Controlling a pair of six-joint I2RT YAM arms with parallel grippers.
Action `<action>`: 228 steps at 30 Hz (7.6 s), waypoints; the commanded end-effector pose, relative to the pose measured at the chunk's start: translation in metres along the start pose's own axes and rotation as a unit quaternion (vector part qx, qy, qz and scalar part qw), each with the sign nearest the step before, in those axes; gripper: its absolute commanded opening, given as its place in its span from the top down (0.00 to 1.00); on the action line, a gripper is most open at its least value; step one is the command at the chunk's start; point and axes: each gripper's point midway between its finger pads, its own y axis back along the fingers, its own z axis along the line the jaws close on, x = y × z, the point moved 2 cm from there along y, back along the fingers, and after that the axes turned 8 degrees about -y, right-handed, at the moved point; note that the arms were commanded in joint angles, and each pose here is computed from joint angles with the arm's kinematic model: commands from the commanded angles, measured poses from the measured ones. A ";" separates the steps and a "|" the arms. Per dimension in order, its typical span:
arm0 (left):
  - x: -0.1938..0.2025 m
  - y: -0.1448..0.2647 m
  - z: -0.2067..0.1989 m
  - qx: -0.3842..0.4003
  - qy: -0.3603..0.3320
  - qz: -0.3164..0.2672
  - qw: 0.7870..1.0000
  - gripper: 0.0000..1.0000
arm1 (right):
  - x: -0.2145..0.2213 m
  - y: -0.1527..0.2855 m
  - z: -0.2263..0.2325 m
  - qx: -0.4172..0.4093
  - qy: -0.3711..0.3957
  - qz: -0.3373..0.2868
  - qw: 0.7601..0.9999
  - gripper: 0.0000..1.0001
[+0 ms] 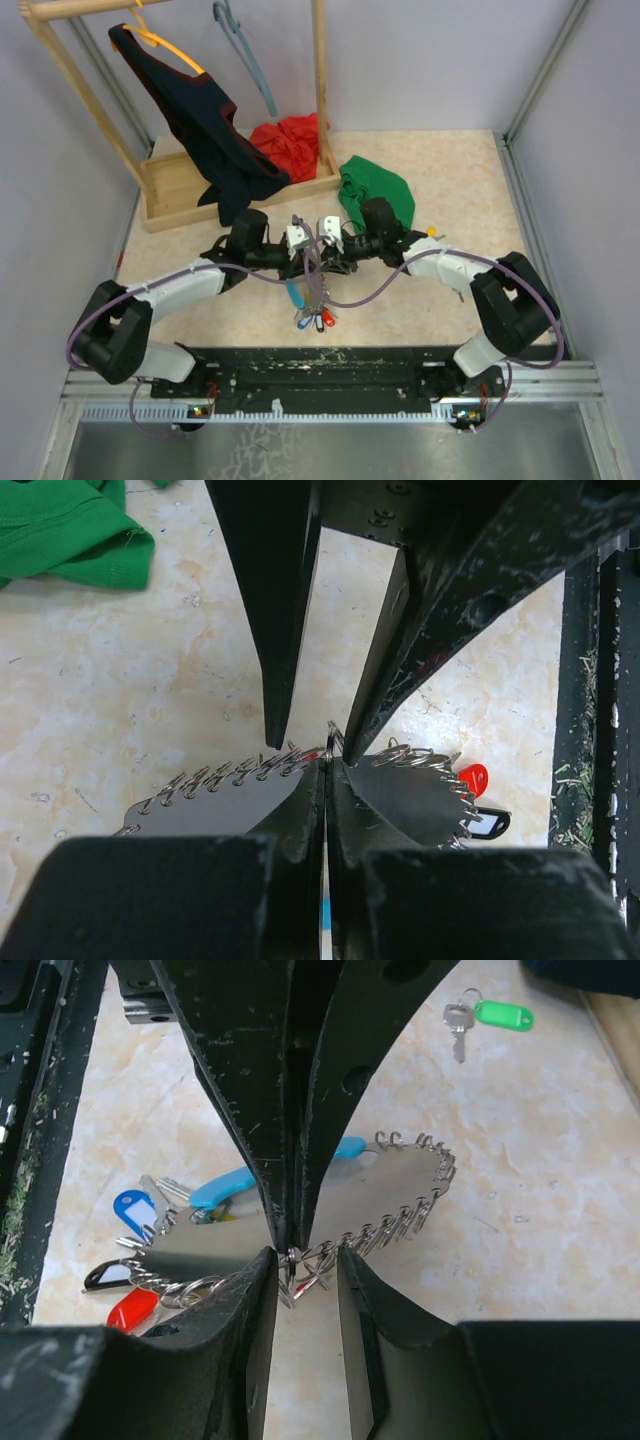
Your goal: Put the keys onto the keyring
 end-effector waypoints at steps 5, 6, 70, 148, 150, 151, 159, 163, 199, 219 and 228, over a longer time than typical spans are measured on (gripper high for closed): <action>-0.020 0.001 0.003 0.000 -0.031 -0.014 0.999 0.99 | -0.013 -0.008 0.002 -0.034 0.021 -0.013 0.999 0.74; -0.020 0.001 0.003 0.001 -0.031 -0.014 0.999 0.99 | -0.012 -0.009 0.001 -0.034 0.020 -0.013 0.999 0.76; -0.014 0.044 -0.012 -0.030 -0.002 -0.241 0.970 0.78 | -0.050 -0.008 0.027 -0.069 -0.040 -0.265 0.961 1.00; -0.008 0.021 -0.015 -0.088 -0.083 -0.059 0.991 0.70 | -0.023 -0.007 0.018 -0.065 0.008 -0.088 0.994 1.00; -0.006 0.024 -0.015 -0.096 -0.073 -0.068 0.990 0.69 | -0.024 -0.007 0.019 -0.067 0.006 -0.094 0.993 1.00; -0.004 0.025 -0.015 -0.097 -0.069 -0.072 0.990 0.69 | -0.025 -0.007 0.020 -0.066 0.006 -0.098 0.993 1.00; -0.002 0.031 -0.014 -0.088 -0.047 -0.101 0.990 0.68 | -0.030 -0.005 0.021 -0.057 0.001 -0.128 0.990 1.00; -0.003 0.029 -0.017 -0.069 -0.046 -0.107 0.991 0.70 | -0.032 -0.005 0.022 -0.056 0.002 -0.136 0.989 1.00; -0.011 0.018 -0.016 -0.034 -0.050 -0.127 0.990 0.86 | -0.037 -0.008 0.029 -0.083 0.001 -0.139 0.987 1.00; -0.014 0.029 -0.011 -0.067 -0.097 -0.116 0.986 0.99 | -0.038 0.008 0.022 -0.010 -0.045 -0.083 0.996 0.73; -0.017 0.032 -0.001 -0.093 -0.116 -0.112 0.982 0.99 | -0.042 0.056 -0.003 0.184 -0.145 -0.034 0.972 0.46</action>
